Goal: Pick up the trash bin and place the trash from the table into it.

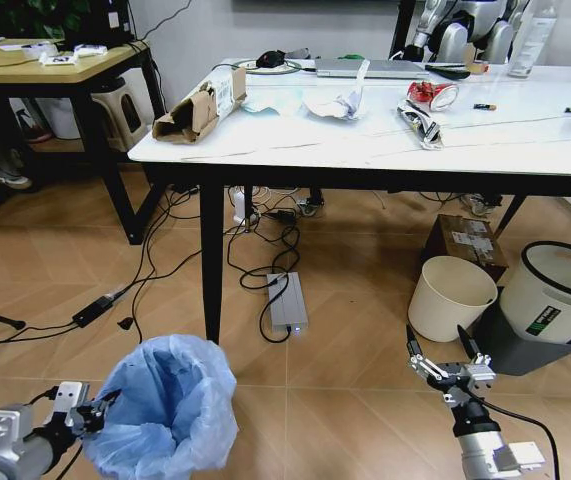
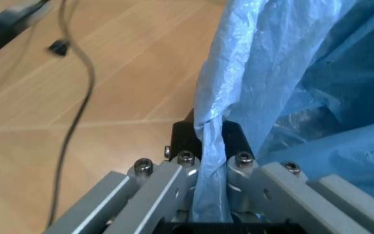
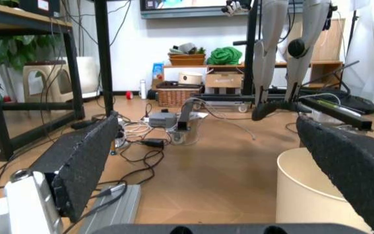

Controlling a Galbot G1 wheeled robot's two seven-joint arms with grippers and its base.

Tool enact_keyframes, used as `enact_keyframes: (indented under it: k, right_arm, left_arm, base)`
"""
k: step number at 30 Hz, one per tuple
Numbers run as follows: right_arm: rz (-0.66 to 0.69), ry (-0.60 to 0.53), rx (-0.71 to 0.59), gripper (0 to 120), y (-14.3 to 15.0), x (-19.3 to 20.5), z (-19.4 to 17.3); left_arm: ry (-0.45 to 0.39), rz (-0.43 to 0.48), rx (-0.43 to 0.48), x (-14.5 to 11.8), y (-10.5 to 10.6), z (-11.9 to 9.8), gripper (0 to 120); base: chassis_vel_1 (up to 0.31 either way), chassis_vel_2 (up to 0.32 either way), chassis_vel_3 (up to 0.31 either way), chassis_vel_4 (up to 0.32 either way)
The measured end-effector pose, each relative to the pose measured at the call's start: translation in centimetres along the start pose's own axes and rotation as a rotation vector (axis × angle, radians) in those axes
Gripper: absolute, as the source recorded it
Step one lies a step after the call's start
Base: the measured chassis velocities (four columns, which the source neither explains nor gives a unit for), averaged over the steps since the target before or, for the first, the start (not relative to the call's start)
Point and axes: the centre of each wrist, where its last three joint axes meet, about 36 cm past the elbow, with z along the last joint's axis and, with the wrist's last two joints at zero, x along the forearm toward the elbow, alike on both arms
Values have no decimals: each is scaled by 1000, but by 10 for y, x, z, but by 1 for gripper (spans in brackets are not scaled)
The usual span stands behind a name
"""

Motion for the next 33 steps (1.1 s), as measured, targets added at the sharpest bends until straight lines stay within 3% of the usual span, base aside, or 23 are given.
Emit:
enact_keyframes:
  k: [14, 33]
  right_arm:
    - [23, 36, -14, 100, -6, 4, 19]
    - [70, 54, -31, 100, -11, 8, 47]
  left_arm:
    - [-60, 120, -66, 22, -56, -24, 0]
    - [-2, 75, -86, 41, -97, -38, 0]
  base:
    - [0, 0, 0, 0]
    - [0, 0, 0, 0]
